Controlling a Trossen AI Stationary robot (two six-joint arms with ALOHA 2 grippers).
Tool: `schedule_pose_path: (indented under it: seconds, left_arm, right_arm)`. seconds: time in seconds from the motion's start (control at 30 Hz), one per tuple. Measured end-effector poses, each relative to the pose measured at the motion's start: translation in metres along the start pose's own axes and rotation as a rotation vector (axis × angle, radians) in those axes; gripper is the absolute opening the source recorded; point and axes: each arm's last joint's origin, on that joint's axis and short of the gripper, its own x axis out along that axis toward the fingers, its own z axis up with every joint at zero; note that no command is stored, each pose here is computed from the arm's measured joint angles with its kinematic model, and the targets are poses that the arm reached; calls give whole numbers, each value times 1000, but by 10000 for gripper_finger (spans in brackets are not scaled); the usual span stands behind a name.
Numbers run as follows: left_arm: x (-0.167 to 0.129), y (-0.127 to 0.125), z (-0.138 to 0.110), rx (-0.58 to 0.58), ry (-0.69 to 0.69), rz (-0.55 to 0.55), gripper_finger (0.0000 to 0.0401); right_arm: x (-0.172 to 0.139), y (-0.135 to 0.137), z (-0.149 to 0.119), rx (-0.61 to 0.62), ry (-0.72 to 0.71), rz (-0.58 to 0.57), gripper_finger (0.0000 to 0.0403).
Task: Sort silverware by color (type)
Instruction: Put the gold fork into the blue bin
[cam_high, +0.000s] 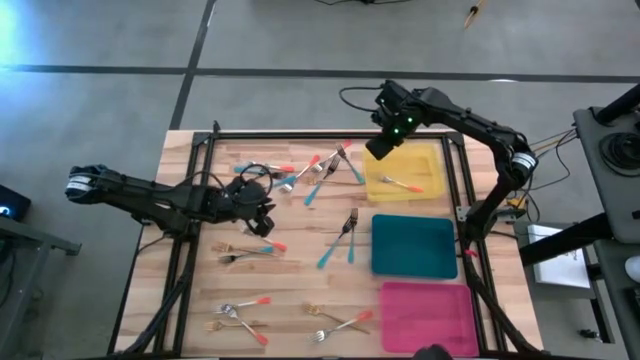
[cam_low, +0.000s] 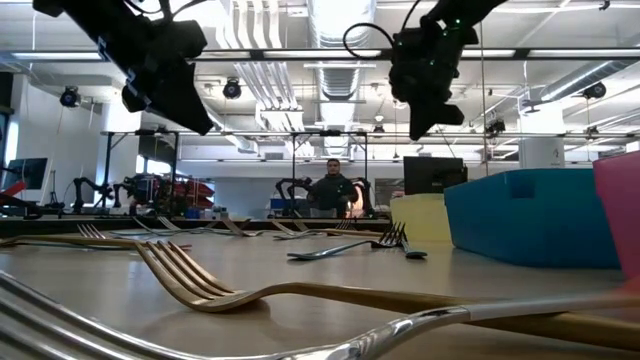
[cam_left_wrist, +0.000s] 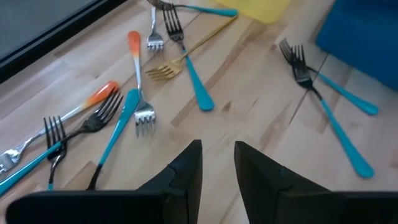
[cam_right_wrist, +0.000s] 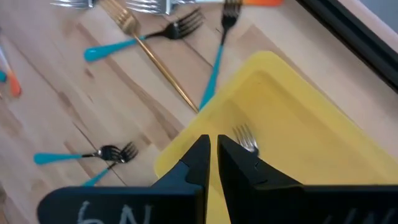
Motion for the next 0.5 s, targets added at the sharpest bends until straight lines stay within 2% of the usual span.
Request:
schedule_pose_path:
  seconds: [0.13,0.27,0.33,0.5]
  left_arm:
    - [0,-1,2,-13,-20,-14,78]
    - [0,-2,3,-19,-29,-20,78]
    - [0,-2,3,-19,-29,-20,78]
    - [0,-2,3,-20,-31,-21,78]
  right_arm:
    - [3,11,4,-9,-49,10,22]
    - [4,13,3,-5,-68,-123,22]
    - [4,14,3,-20,-62,-83,23]
    - [8,18,2,13,-29,132,25]
